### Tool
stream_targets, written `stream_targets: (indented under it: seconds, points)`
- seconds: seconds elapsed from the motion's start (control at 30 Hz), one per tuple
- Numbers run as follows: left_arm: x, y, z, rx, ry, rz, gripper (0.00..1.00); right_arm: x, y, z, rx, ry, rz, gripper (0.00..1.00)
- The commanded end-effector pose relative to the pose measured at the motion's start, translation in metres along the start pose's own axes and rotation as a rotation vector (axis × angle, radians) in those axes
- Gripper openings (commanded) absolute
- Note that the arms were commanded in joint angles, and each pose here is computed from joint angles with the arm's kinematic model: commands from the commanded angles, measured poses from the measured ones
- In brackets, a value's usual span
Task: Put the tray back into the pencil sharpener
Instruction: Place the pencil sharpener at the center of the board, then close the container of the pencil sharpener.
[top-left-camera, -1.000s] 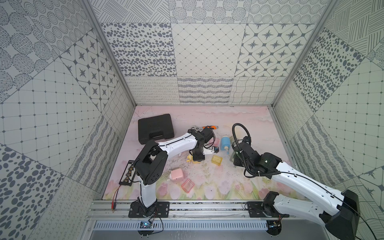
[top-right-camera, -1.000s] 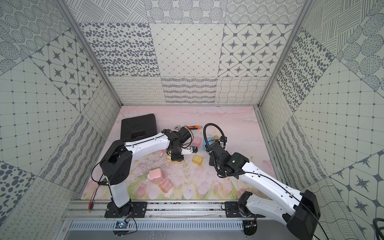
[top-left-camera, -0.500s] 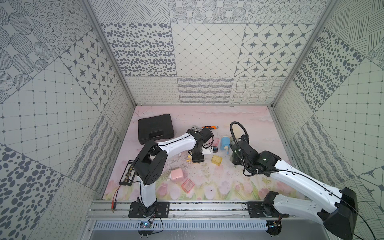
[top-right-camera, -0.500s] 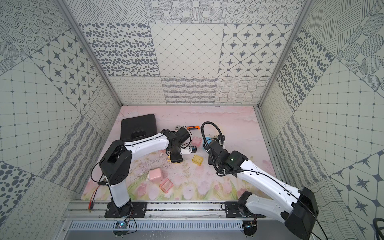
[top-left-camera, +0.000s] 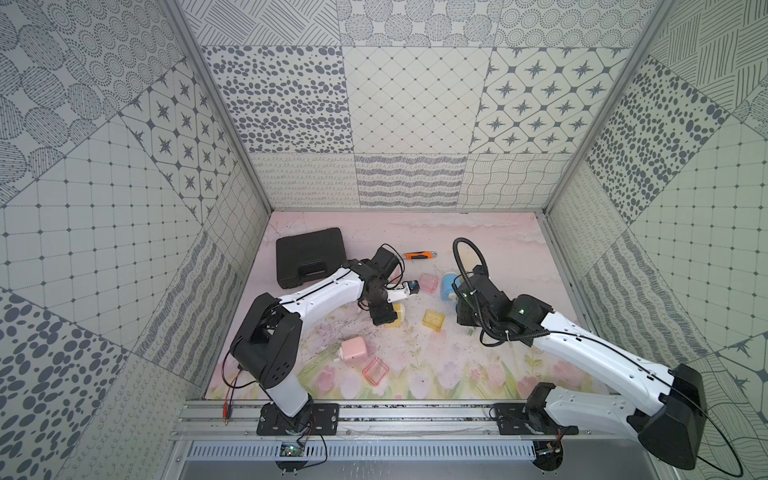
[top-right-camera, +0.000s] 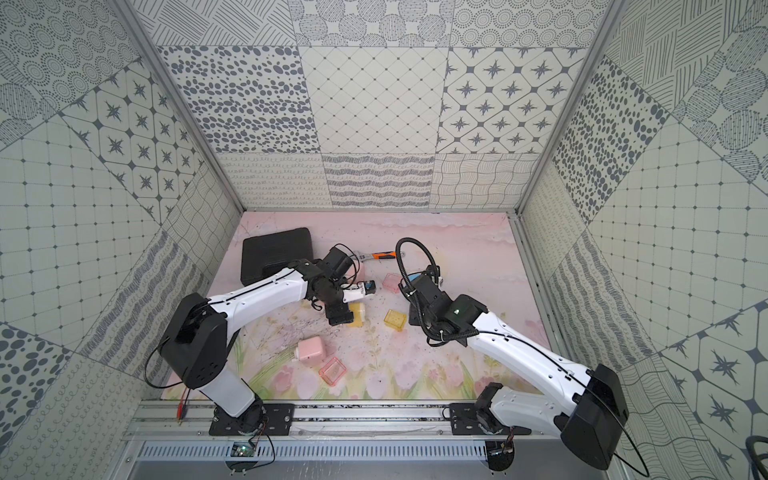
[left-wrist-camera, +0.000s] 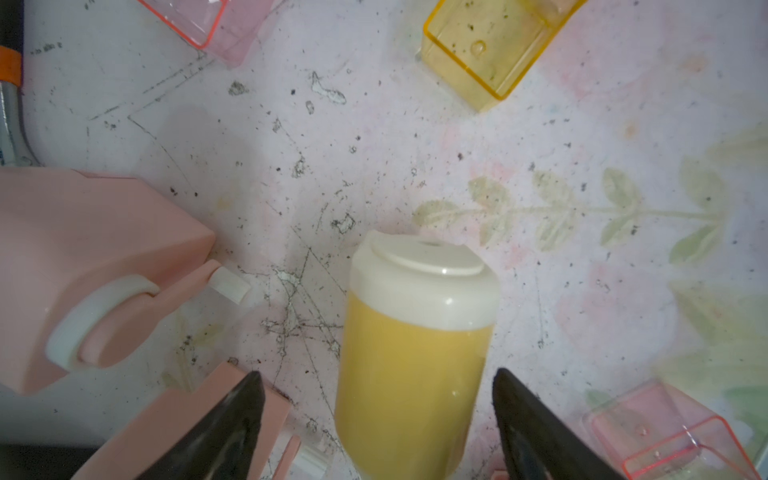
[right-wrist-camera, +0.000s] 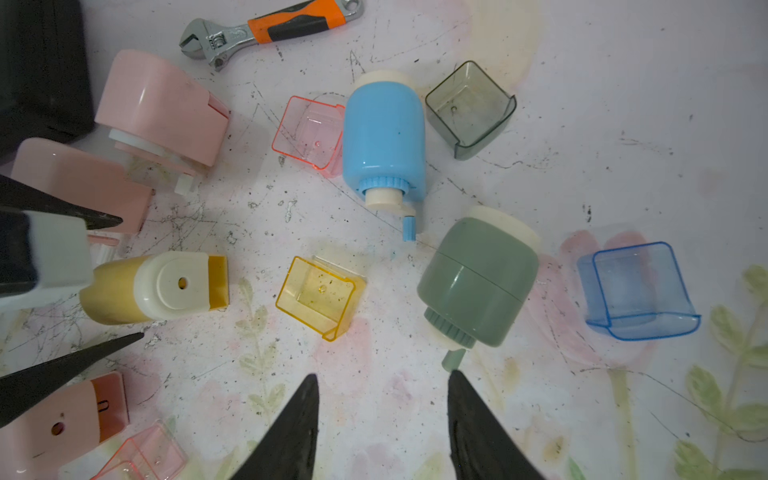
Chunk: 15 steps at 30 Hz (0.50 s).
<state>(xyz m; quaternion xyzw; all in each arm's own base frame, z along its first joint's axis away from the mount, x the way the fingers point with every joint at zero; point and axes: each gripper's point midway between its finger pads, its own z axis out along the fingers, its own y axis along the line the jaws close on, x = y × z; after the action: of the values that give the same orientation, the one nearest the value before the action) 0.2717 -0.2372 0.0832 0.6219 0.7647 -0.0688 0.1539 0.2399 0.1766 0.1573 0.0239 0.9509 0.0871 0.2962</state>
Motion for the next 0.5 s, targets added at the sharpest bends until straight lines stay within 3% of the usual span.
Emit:
stream_targets:
  seconds: [0.0, 0.33, 0.47]
  points:
    - [-0.017, -0.002, -0.005, 0.047, -0.165, 0.021, 0.84, -0.001, 0.026, 0.011, -0.073, 0.033, 0.058, 0.51]
    - [-0.013, -0.007, 0.009, 0.069, -0.201, 0.081, 0.77, 0.017, 0.052, 0.069, -0.069, 0.122, 0.256, 0.46]
    - [-0.011, -0.007, 0.014, 0.067, -0.2, 0.099, 0.74, 0.029, 0.041, 0.086, -0.008, 0.141, 0.309, 0.4]
